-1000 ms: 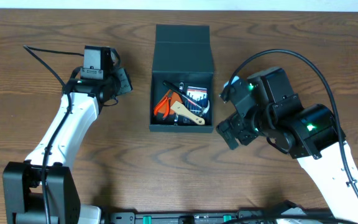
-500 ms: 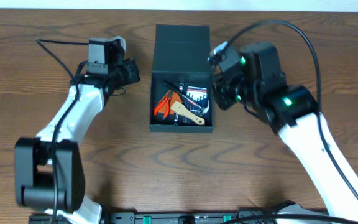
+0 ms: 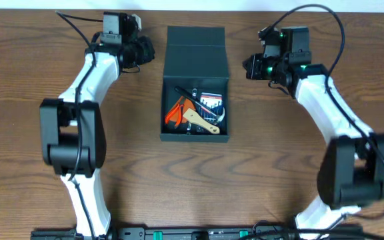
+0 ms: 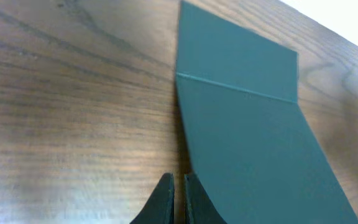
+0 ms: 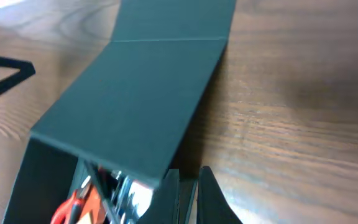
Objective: Pack container
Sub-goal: 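Raise both grippers to the box lid's top edge on either side, then push the lid forward with both grippers to close the box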
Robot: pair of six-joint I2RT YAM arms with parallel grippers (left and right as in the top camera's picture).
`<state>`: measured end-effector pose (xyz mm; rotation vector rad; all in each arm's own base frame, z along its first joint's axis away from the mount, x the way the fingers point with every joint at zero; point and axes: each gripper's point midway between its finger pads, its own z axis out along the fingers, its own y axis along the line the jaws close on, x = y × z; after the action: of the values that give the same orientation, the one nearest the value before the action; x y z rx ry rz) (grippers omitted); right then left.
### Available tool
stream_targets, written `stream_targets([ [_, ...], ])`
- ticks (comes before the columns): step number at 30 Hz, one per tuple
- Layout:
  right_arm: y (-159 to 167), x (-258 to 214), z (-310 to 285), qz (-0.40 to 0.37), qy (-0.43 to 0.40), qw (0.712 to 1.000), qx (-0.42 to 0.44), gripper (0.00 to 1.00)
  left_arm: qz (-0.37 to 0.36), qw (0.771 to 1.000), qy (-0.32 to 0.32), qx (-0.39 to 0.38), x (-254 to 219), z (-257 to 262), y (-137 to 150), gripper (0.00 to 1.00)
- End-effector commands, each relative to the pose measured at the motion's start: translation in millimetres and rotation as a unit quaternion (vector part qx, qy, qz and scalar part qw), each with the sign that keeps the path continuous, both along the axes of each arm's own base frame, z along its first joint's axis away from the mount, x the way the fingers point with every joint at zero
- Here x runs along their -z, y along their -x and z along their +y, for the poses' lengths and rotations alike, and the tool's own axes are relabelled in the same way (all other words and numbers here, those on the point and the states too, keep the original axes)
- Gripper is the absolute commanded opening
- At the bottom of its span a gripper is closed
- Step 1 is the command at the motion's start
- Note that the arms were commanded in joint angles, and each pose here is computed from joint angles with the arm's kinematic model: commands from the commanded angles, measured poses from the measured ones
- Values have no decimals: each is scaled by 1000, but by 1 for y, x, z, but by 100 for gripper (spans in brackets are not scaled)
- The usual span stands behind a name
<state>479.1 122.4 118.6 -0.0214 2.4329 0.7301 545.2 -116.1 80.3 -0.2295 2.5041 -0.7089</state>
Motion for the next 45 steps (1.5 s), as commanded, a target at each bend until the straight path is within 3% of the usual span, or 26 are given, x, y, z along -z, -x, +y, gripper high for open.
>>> stream_targets([
  [1, -1, 29, 10, 64, -103, 993, -2, 1, 24, 999, 40, 2, 11, 4, -8, 5],
  [11, -17, 83, 26, 115, -198, 973, 12, 1, 90, 992, 88, 12, 53, -7, 6, 6],
  [25, -27, 110, 50, 124, -244, 962, 19, 1, 87, 988, 121, 45, 46, -33, 10, 6],
  [31, -37, 86, 60, 64, -268, 961, -28, 1, 77, 988, 125, 55, 42, -41, 8, 6],
  [36, -41, 59, 67, 6, -287, 955, -75, 1, 14, 978, 184, 95, 9, -46, -8, 6],
  [45, -35, 20, 79, -72, -311, 933, -164, 1, -57, 976, 172, 118, -39, -29, -17, 6],
])
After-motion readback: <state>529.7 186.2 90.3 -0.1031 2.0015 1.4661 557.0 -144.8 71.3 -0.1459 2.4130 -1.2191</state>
